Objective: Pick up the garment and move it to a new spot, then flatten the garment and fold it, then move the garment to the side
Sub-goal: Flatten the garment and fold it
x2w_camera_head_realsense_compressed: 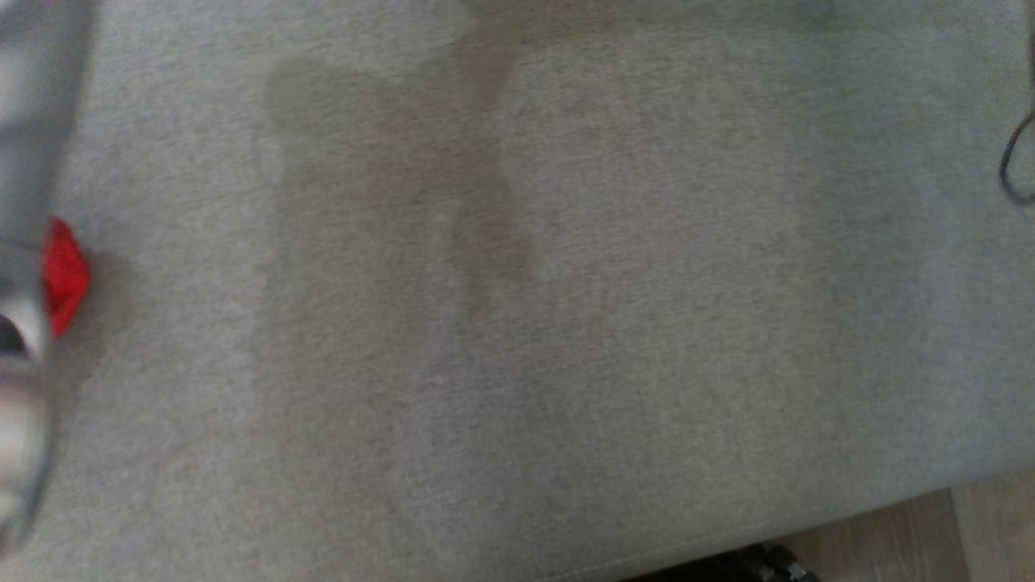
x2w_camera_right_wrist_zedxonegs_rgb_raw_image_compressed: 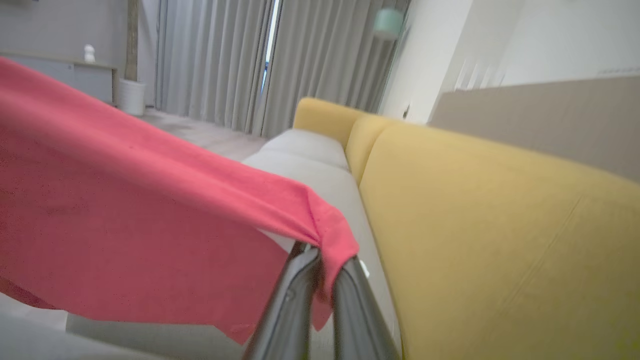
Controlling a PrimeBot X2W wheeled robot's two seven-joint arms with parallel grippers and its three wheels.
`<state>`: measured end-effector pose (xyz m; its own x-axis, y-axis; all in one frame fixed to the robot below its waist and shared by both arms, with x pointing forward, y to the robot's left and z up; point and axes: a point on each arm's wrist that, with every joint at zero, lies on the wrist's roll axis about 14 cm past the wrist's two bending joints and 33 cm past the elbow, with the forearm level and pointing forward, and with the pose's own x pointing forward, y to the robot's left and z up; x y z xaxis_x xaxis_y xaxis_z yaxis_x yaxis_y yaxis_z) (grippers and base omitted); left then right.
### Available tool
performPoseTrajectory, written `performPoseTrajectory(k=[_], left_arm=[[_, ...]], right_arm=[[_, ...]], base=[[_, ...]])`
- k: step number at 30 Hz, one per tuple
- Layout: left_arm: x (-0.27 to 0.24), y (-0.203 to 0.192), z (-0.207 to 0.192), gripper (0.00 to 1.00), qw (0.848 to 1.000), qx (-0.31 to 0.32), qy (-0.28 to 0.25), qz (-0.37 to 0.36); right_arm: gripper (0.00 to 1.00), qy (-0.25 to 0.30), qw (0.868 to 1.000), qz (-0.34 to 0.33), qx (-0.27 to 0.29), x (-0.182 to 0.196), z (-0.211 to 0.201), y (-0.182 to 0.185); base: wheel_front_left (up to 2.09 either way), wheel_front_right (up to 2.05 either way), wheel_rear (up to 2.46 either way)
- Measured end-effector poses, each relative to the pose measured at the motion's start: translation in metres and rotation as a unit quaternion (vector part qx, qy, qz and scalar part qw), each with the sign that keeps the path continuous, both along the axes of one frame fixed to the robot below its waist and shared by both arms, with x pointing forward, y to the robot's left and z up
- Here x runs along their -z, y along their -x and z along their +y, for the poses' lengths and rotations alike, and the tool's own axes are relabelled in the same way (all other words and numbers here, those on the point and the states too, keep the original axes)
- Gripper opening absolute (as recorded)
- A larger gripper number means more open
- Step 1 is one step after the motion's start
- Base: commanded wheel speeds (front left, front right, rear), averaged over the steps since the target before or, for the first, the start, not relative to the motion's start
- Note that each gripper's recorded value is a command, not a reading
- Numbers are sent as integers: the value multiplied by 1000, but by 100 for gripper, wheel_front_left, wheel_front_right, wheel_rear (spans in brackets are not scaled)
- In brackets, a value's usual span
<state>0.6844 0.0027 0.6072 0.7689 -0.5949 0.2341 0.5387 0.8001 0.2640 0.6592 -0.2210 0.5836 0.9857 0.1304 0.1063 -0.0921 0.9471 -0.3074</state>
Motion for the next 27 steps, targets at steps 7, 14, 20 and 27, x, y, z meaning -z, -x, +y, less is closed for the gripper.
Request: performPoseTrajectory(k=[7, 14, 20, 27], left_arm=[[95, 45, -5, 0, 994, 23, -28, 101], [150, 115, -5, 0, 982, 55, -67, 168], [165, 155, -1, 0, 975, 75, -102, 185], [175, 200, -1, 0, 967, 100, -128, 199]], right_arm=[[0, 45, 978, 204, -7, 145, 6, 46], [0, 75, 947, 313, -8, 187, -4, 98], [0, 85, 930, 357, -20, 193, -12, 131], [0, 101, 906, 409, -41, 196, -25, 178]], base=[[0, 0, 0], [0, 0, 0], [0, 0, 0], [0, 0, 0]])
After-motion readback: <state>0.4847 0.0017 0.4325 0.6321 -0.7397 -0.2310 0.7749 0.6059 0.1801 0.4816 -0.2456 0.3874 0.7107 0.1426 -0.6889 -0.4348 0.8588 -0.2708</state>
